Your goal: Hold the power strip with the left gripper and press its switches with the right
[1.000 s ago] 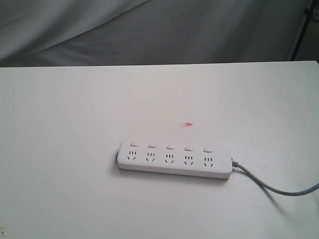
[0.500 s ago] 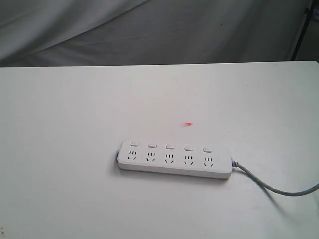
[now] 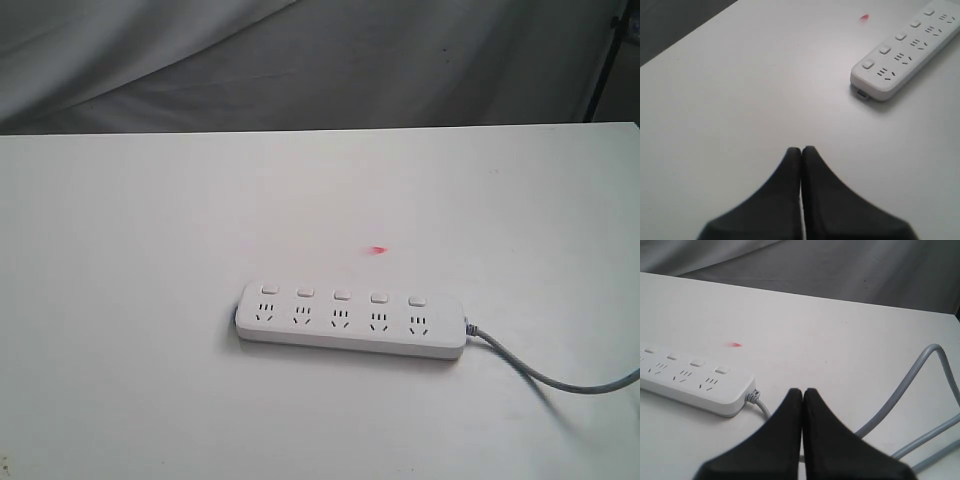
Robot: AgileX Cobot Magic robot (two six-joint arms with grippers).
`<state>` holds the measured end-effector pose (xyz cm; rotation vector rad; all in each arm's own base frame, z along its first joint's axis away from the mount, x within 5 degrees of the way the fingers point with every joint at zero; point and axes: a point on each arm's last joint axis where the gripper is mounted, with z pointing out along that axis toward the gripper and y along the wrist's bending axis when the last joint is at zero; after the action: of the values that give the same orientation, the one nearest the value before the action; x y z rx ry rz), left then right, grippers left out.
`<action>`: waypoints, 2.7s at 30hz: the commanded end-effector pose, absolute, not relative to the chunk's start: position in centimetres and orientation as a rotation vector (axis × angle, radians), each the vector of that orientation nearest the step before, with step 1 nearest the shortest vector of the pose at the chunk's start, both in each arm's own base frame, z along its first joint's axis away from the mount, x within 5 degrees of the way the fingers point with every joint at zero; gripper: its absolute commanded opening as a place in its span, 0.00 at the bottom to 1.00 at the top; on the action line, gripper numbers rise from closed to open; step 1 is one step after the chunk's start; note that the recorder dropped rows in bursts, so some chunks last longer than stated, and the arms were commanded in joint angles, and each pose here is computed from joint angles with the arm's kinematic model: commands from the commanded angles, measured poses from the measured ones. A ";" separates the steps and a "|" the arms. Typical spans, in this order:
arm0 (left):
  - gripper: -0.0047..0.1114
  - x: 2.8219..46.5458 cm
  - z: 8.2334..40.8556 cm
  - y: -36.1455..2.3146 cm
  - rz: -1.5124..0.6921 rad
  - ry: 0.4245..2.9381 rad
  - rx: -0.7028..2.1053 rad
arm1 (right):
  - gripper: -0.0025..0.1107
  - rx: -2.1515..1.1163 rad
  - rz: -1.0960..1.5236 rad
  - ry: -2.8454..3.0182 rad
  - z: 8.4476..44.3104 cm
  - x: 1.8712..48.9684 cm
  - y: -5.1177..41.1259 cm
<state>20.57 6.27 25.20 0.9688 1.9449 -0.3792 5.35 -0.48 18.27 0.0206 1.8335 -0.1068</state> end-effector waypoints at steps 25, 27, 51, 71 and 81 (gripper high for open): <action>0.04 21.1 26.4 6.5 -0.363 1.893 0.947 | 0.02 0.032 -0.106 1.830 18.2 5.3 -0.5; 0.04 21.1 26.4 6.5 -0.363 1.896 0.951 | 0.02 0.032 -0.106 1.830 18.2 5.3 -0.5; 0.04 21.1 26.4 6.5 -0.363 1.896 0.951 | 0.02 0.032 -0.106 1.830 18.2 5.3 -0.5; 0.81 21.0 26.3 6.5 -0.360 1.904 0.963 | 0.02 0.032 -0.106 1.830 18.2 5.3 -0.5; 0.86 21.1 26.5 6.5 -0.364 1.891 0.942 | 0.02 0.032 -0.106 1.830 18.2 5.3 -0.5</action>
<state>21.00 6.45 26.07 0.9589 1.9132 -0.3618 5.35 -0.48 18.27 0.0206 1.8335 -0.1068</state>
